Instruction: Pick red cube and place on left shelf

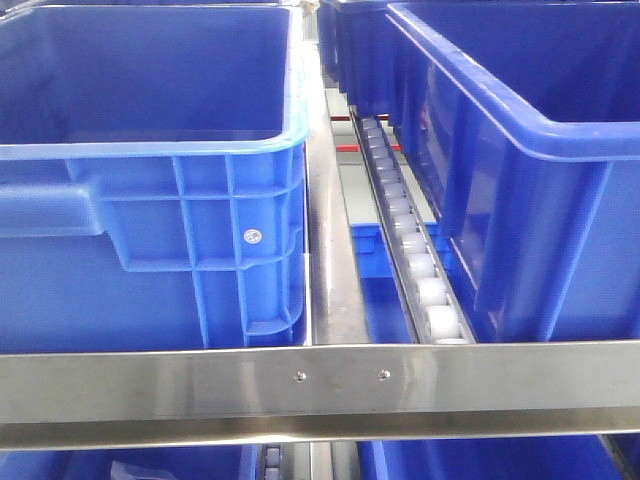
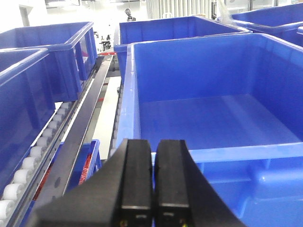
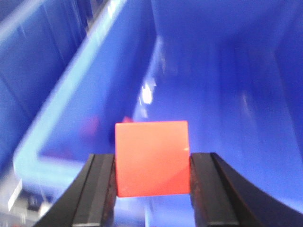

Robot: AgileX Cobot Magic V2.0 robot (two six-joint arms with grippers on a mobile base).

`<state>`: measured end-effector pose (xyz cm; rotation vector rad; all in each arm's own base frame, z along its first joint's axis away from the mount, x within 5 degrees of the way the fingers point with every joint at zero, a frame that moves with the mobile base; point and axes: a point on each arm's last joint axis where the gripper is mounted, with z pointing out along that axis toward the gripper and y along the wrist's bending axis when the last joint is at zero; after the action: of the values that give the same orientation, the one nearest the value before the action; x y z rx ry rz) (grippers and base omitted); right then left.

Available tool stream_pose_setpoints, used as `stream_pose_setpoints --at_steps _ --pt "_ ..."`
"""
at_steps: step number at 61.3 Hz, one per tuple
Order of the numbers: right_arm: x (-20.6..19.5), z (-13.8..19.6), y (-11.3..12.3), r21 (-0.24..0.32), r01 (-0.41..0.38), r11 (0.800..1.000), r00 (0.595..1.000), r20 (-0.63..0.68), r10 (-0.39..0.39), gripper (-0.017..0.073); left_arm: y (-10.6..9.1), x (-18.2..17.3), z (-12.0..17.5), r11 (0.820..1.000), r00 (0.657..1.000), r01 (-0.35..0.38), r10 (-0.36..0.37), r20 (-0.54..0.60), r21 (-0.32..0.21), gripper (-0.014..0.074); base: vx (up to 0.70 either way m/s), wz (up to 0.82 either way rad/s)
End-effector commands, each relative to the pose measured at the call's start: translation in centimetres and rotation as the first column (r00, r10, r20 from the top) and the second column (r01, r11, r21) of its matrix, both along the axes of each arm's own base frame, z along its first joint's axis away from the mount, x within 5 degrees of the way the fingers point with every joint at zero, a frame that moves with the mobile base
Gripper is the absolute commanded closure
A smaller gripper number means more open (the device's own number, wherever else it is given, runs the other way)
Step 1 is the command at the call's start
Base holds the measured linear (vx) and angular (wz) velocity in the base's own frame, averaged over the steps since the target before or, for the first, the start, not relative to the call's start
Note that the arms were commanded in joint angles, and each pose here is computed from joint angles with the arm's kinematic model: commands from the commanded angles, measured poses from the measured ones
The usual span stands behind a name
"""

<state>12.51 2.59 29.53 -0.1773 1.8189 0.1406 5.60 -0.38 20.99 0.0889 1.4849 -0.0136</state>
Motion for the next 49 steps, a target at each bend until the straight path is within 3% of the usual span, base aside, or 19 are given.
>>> stream_pose_setpoints --at_steps 1,13,18,22,25,30,40,49 --pt "1.4 2.9 0.4 0.022 -0.018 1.000 0.990 0.143 0.015 0.0494 0.0 0.1 0.0 1.000 0.999 -0.003 0.004 0.053 -0.009 0.0488 0.00 0.00" --pt "6.2 5.2 1.5 0.017 -0.021 1.000 0.993 0.116 0.018 0.0486 0.0 0.1 0.0 1.000 0.999 -0.003 0.004 0.053 -0.009 0.0488 0.00 0.00" --pt "8.7 6.1 2.1 0.016 -0.023 1.000 0.993 0.114 0.021 0.0429 0.0 0.1 0.0 1.000 0.999 -0.003 0.004 0.053 -0.009 0.0488 0.00 0.00" --pt "10.5 6.7 2.5 0.015 -0.025 1.000 0.993 0.114 0.023 0.0291 0.0 0.1 0.0 1.000 0.999 -0.003 0.004 0.053 -0.009 0.0488 0.00 0.00" --pt "12.0 6.9 2.9 0.014 -0.024 1.000 0.994 0.105 0.023 0.0117 0.0 0.1 0.0 1.000 0.999 -0.003 0.004 0.053 -0.009 0.0488 0.00 0.00" --pt "13.5 6.9 3.2 0.008 -0.022 1.000 0.997 0.080 0.022 -0.0073 0.0 0.1 0.0 1.000 0.999 -0.003 0.004 0.053 -0.009 0.0488 0.00 0.00" --pt "14.1 6.6 3.3 0.002 -0.020 1.000 0.998 0.051 0.019 -0.0010 0.0 0.1 0.0 1.000 0.999 -0.003 0.004 0.053 -0.009 0.0488 0.00 0.00" --pt "12.5 7.1 2.9 0.005 -0.018 1.000 0.997 0.070 0.018 0.0111 0.0 0.1 0.0 1.000 0.999 -0.003 0.004 0.053 -0.009 0.0488 0.00 0.00"
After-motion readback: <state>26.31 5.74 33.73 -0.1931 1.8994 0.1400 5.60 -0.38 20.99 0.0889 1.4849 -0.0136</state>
